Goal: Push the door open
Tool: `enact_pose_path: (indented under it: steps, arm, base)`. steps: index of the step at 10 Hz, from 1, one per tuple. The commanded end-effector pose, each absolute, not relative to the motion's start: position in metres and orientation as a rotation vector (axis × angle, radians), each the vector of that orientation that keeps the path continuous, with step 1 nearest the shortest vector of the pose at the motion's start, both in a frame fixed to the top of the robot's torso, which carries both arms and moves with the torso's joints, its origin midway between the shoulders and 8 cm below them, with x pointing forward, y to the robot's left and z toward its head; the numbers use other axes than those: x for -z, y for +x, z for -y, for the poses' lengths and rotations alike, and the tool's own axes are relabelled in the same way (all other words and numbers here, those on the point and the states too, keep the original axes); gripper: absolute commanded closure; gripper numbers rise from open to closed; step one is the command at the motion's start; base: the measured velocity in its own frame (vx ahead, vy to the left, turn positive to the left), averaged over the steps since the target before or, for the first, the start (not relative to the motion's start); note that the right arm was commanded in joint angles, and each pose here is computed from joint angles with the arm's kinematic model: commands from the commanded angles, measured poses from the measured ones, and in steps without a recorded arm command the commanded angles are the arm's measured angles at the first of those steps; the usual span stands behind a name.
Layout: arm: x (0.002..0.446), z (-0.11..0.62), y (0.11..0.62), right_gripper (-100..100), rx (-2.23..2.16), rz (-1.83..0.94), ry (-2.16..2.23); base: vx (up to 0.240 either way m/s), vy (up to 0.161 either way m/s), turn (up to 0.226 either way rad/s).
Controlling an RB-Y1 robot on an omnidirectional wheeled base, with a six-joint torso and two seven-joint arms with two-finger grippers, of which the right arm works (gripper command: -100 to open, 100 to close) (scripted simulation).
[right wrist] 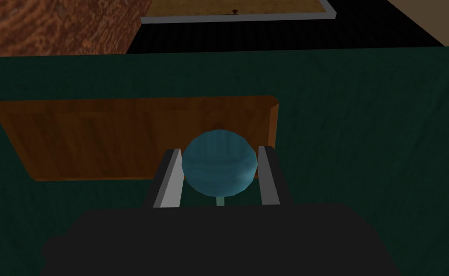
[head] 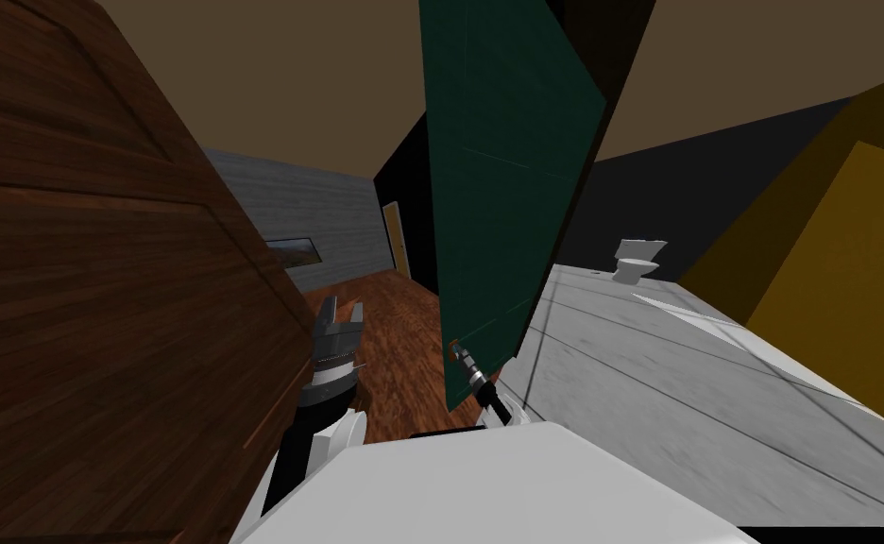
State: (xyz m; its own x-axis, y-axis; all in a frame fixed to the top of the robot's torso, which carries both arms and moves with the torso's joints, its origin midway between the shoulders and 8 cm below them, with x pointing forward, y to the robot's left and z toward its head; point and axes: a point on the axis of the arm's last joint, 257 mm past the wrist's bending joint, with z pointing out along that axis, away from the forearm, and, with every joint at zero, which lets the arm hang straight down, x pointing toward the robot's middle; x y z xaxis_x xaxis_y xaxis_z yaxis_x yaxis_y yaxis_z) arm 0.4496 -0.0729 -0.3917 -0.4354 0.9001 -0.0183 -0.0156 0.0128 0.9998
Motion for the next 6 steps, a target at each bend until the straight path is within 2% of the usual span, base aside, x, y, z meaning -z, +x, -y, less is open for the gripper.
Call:
enact_pose_path:
  steps: [1,4,6]
  arm:
    - [0.392,0.073,0.449,100,-1.525,-1.531,0.941]
    - [0.392,0.073,0.449,100,-1.525,-1.531,0.941]
    - [0.395,0.086,0.452,100,-1.492,-1.524,0.949]
  base:
    - [-0.016,-0.012,0.004]
    - [-0.005,-0.002,-0.002]
    - [0.152,0.054,-0.049]
